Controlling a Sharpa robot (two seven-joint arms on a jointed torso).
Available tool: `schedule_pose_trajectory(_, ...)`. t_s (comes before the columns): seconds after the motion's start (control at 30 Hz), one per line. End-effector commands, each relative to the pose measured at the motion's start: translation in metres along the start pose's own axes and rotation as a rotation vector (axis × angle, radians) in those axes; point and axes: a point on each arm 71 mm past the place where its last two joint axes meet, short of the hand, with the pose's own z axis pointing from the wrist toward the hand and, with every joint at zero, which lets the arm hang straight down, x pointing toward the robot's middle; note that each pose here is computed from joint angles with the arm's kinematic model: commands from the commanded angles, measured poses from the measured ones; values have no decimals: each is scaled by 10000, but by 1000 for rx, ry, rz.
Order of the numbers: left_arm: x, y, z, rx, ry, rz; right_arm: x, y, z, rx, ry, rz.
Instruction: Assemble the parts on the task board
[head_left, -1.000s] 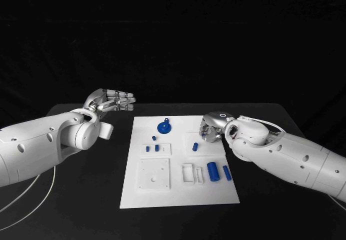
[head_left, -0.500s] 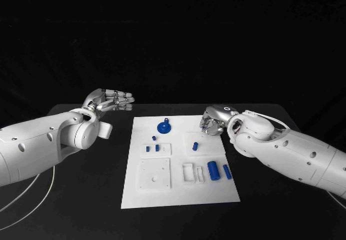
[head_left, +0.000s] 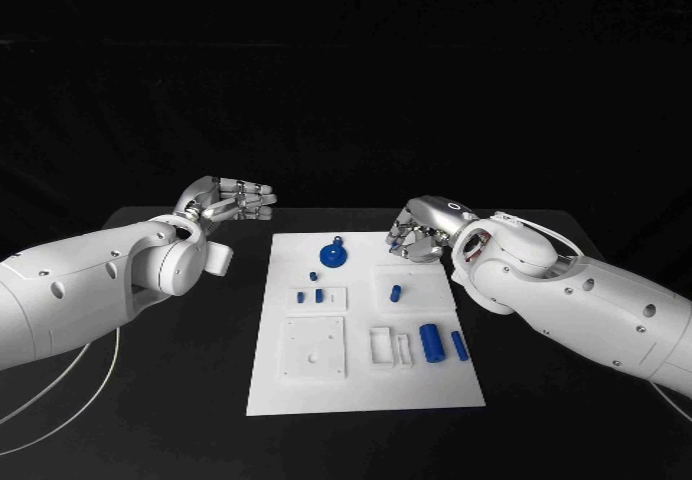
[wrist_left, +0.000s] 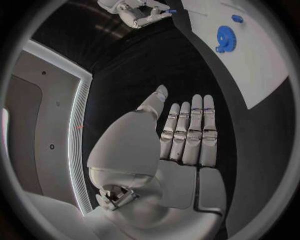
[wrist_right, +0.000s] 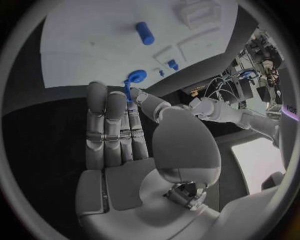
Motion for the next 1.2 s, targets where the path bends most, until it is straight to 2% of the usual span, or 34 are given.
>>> schedule_pose_trajectory(0.03,49,-25,16,13,16,-12,50,192,-33,-57,1,56)
schedule_pose_trajectory(0.23,100,-33,34,14,21,-13,168,491,-90,-137,13,57)
schedule_pose_trajectory(0.47,172,-44,63,15,26,-14,398,732,-157,-206,51,16)
schedule_pose_trajectory(0.73,243,-56,87,16,34,-16,657,890,-227,-253,100,-31)
schedule_pose_trajectory(0.93,272,-60,96,16,37,-17,790,949,-255,-269,120,-44)
schedule_pose_trajectory(1.2,302,-60,104,13,46,-19,905,1025,-280,-302,98,-77)
